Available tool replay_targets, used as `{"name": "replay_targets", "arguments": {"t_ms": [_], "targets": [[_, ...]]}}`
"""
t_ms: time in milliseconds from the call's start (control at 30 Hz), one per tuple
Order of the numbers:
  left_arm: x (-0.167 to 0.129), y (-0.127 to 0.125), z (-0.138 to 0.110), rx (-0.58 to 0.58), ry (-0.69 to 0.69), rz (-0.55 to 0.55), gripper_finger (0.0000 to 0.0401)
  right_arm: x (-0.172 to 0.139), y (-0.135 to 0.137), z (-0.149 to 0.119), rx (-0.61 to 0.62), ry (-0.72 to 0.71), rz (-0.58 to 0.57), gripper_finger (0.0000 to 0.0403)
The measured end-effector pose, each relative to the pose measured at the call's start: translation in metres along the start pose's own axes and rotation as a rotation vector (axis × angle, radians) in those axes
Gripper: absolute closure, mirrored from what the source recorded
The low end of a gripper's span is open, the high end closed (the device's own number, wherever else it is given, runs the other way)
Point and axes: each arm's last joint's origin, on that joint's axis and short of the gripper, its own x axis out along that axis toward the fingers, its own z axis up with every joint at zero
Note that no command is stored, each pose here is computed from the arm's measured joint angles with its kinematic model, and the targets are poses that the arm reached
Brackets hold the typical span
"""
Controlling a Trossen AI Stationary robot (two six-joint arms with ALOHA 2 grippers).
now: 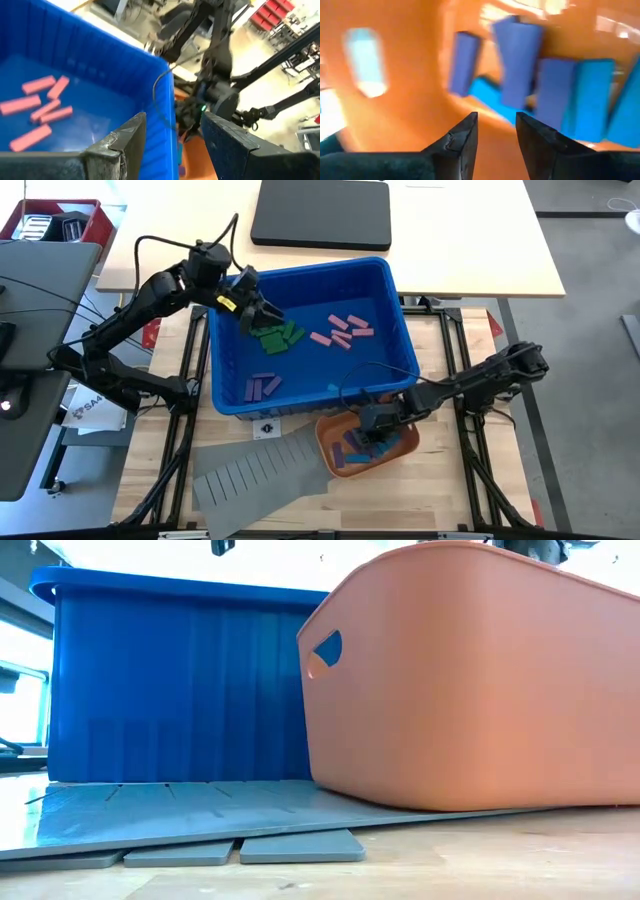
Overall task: Sort blocks
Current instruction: Put the purple block into the orange bin
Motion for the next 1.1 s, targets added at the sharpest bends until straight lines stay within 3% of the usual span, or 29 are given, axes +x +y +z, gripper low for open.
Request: {"name": "replay_targets", "arguments": {"t_ms": [233,400,500,600,700,767,833,967,1100], "targets": [[0.004,0.005,-0.022,-0.015,0.213,0.043,0.0217,-0.055,0.045,-0.005,-0.146,-0.007,0.183,0.0276],[0.036,0.018,-0.040,-0.010,0.430,0.130,0.0217,-0.114,0.075,0.005,-0.373,-0.178,0.334,0.0276],[0.071,0.029,-0.054,0.004,0.608,0.178,0.0217,-0.145,0.085,0.020,-0.494,-0.361,0.314,0.0275],[0.102,0.045,-0.074,0.032,0.836,0.340,0.0217,-0.172,0.090,0.036,-0.567,-0.509,0.283,0.0275],[0.125,0.064,-0.096,0.074,1.109,0.470,0.0217,-0.191,0.090,0.050,-0.579,-0.572,0.267,0.0275],[0.139,0.076,-0.109,0.065,1.260,0.482,0.0217,-0.200,0.089,0.057,-0.580,-0.603,0.264,0.0275],[0.154,0.086,-0.119,0.064,1.329,0.468,0.0217,-0.206,0.088,0.062,-0.586,-0.623,0.257,0.0275],[0.173,0.102,-0.134,0.071,1.318,0.467,0.0217,-0.210,0.085,0.066,-0.605,-0.622,0.227,0.0275],[0.186,0.118,-0.152,0.071,1.370,0.520,0.0217,-0.209,0.081,0.066,-0.600,-0.602,0.198,0.0275]]}}
